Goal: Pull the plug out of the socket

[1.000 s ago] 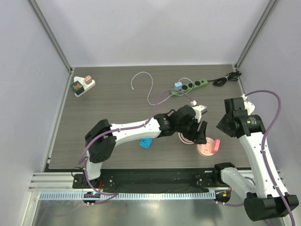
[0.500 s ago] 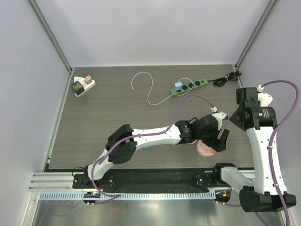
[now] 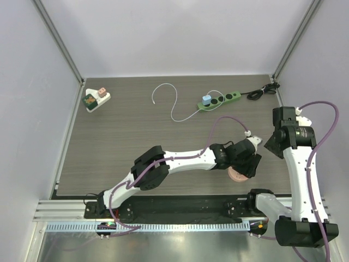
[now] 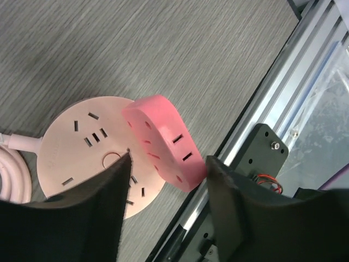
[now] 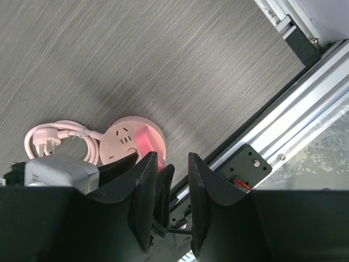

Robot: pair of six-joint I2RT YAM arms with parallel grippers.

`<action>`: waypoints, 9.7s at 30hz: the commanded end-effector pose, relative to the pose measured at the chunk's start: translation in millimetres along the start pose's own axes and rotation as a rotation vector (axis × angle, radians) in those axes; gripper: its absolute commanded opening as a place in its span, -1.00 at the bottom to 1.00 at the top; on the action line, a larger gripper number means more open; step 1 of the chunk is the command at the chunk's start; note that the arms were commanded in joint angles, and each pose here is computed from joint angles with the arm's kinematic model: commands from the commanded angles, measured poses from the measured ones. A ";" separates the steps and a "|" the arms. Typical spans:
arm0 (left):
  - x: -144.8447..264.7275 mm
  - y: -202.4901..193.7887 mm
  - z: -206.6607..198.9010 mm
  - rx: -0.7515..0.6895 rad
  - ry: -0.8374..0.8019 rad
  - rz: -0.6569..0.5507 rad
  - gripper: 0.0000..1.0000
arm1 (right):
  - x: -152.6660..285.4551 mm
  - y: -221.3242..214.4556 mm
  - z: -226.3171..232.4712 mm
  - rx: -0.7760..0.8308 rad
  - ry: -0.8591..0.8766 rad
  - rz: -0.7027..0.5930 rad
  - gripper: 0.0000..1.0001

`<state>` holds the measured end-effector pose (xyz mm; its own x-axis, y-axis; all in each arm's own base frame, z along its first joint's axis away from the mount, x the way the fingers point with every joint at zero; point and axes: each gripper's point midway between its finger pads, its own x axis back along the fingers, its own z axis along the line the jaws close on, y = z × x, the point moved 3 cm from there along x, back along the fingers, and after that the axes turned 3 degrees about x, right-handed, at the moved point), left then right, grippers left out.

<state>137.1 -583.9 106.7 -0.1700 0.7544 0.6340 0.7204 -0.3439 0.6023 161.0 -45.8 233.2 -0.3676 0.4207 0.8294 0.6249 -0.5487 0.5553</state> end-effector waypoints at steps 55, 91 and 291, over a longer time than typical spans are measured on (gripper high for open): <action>14.5 43.6 47.2 0.233 -0.214 0.034 -1.00 | -111.5 -81.0 48.5 -0.190 0.175 0.194 -0.48; 76.6 116.9 -27.9 0.353 -0.585 -0.116 -1.00 | -118.0 -100.5 46.8 -0.158 0.149 0.292 -0.50; 294.9 185.6 139.0 0.069 0.144 -0.490 0.40 | -105.5 151.7 264.0 -0.468 0.846 -0.374 0.07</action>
<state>292.6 -359.0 325.4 -0.5847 0.7188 0.3760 0.6354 0.1176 0.7632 416.7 5.0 139.5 -0.8295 0.1382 0.5412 0.2925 -0.7179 0.6317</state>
